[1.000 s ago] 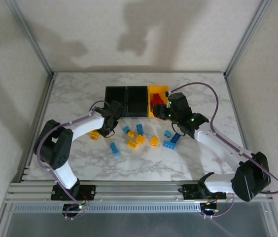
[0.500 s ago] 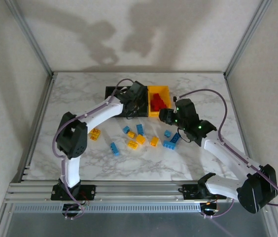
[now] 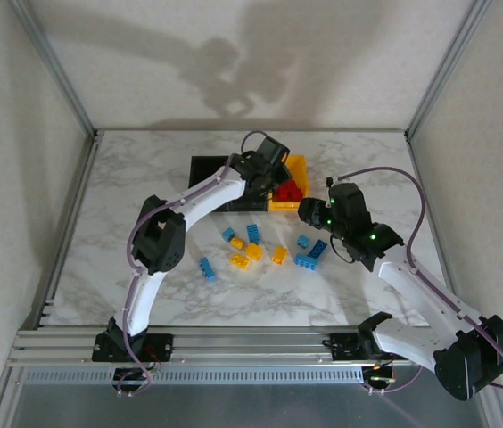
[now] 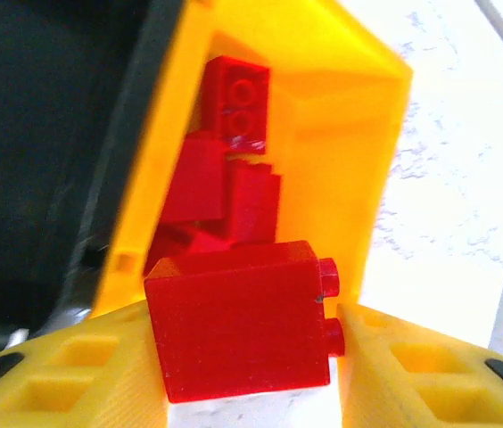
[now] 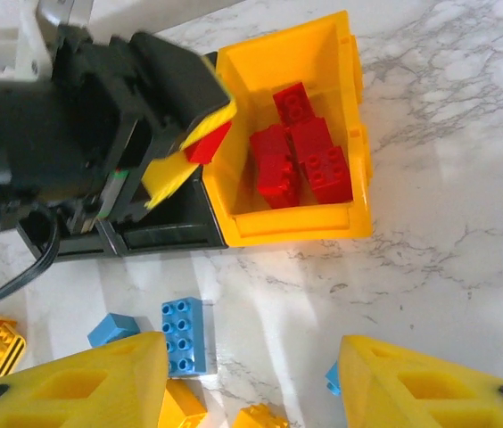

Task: Sort the legos into containers by color
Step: Place the lego in the container, then pick up the lego from the center of the table.

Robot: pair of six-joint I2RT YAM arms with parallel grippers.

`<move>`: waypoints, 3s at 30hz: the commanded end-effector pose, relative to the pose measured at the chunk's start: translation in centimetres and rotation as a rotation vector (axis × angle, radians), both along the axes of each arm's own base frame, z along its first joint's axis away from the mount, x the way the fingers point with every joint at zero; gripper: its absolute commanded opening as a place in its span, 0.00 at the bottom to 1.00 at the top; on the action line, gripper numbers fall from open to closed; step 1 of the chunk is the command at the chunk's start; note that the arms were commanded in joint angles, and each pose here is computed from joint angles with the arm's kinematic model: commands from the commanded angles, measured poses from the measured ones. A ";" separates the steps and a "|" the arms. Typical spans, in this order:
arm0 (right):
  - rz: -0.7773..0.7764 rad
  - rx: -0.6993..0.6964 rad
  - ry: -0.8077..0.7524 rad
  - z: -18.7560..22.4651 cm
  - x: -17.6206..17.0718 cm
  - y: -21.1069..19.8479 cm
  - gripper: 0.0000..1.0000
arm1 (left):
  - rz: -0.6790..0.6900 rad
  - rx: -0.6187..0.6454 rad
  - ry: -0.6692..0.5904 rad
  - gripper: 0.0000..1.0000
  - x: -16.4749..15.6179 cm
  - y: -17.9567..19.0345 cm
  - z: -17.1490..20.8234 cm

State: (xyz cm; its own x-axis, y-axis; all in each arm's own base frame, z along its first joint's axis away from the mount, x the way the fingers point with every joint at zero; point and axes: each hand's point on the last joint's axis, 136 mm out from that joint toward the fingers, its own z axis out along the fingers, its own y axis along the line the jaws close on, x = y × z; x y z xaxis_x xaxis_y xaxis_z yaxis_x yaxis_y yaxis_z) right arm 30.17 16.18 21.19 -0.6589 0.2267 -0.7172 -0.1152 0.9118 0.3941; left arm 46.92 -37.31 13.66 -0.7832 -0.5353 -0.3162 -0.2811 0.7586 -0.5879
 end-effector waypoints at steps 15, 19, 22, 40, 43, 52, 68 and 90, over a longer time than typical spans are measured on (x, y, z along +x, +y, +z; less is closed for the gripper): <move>-0.059 -0.013 -0.009 0.5 -0.6 -1.8 0.53 | -0.077 0.022 -0.039 0.62 1.9 -1.1 1.2; -0.039 0.011 -0.032 1.2 -0.8 -1.5 0.57 | -0.084 0.043 -0.090 0.63 0.2 0.6 4.6; -0.030 0.006 -0.018 1.0 -0.9 -1.5 0.58 | -0.086 0.043 -0.141 0.64 -1.8 2.5 7.0; -0.010 -0.126 0.296 -10.0 -0.7 -0.4 0.61 | -0.156 0.034 -0.115 0.68 -16.4 13.2 1.1; 0.010 -0.168 0.337 -11.8 -0.4 -0.2 0.62 | -0.140 0.069 -0.106 0.68 -17.3 14.6 0.4; 0.046 -0.302 0.405 -16.1 1.3 0.0 0.61 | -0.117 0.088 -0.089 0.68 -18.2 15.8 -0.7; 0.101 -0.322 0.470 -18.2 0.9 1.1 0.38 | -0.097 0.110 -0.070 0.68 -18.2 16.3 -1.8; 0.234 -0.220 0.237 -6.9 6.6 9.6 0.15 | 0.103 0.100 -0.093 0.68 -19.0 22.3 -1.1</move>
